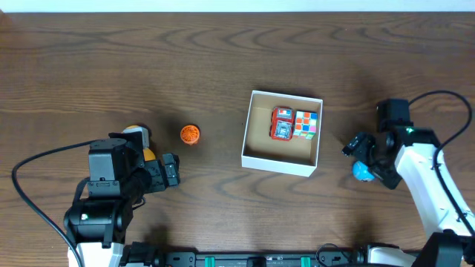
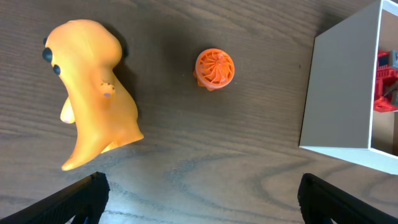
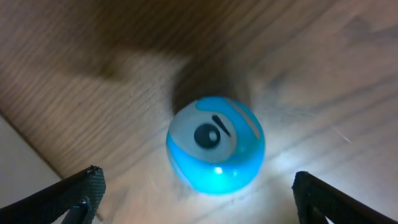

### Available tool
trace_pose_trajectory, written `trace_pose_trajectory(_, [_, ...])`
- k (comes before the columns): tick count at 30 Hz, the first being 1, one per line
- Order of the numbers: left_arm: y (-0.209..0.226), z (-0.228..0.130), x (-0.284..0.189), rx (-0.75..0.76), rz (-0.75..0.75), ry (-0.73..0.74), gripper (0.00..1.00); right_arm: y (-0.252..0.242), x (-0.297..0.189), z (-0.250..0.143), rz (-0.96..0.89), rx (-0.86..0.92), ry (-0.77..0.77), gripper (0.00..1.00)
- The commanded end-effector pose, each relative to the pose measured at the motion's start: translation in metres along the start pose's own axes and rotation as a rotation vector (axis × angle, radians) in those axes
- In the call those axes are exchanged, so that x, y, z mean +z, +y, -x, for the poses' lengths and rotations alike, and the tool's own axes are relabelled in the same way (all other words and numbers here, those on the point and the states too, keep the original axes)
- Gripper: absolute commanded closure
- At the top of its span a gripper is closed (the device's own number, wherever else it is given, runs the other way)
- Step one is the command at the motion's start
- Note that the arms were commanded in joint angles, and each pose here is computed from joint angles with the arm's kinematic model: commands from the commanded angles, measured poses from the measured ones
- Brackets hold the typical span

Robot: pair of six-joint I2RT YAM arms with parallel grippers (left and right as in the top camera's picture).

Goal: Pack container
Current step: 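Grasp the blue ball toy with the right gripper and lift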

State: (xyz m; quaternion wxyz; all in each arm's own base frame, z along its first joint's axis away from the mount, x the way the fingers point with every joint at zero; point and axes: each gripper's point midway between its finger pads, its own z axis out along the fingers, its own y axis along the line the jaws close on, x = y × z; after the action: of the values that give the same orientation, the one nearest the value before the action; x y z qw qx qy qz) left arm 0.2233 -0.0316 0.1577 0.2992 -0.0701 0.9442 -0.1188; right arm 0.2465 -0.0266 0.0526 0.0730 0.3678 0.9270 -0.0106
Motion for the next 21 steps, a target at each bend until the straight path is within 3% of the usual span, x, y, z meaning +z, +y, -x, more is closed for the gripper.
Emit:
trace_pose_trajectory(1, [-0.004,0.007,-0.006,-0.002,-0.011,-0.019,0.02,-0.005,0.012,-0.006,-0.003,0.027,0.008,0.01])
trace_pose_trajectory(10, [-0.004,0.007,-0.006,-0.002,-0.011,-0.019,0.02,-0.006,0.032,-0.008,0.017,0.029,-0.019,0.01])
trace_pose_trajectory(21, [-0.004,0.007,-0.006,-0.002,-0.011,-0.019,0.02,-0.011,0.035,-0.003,-0.013,0.030,-0.053,0.11])
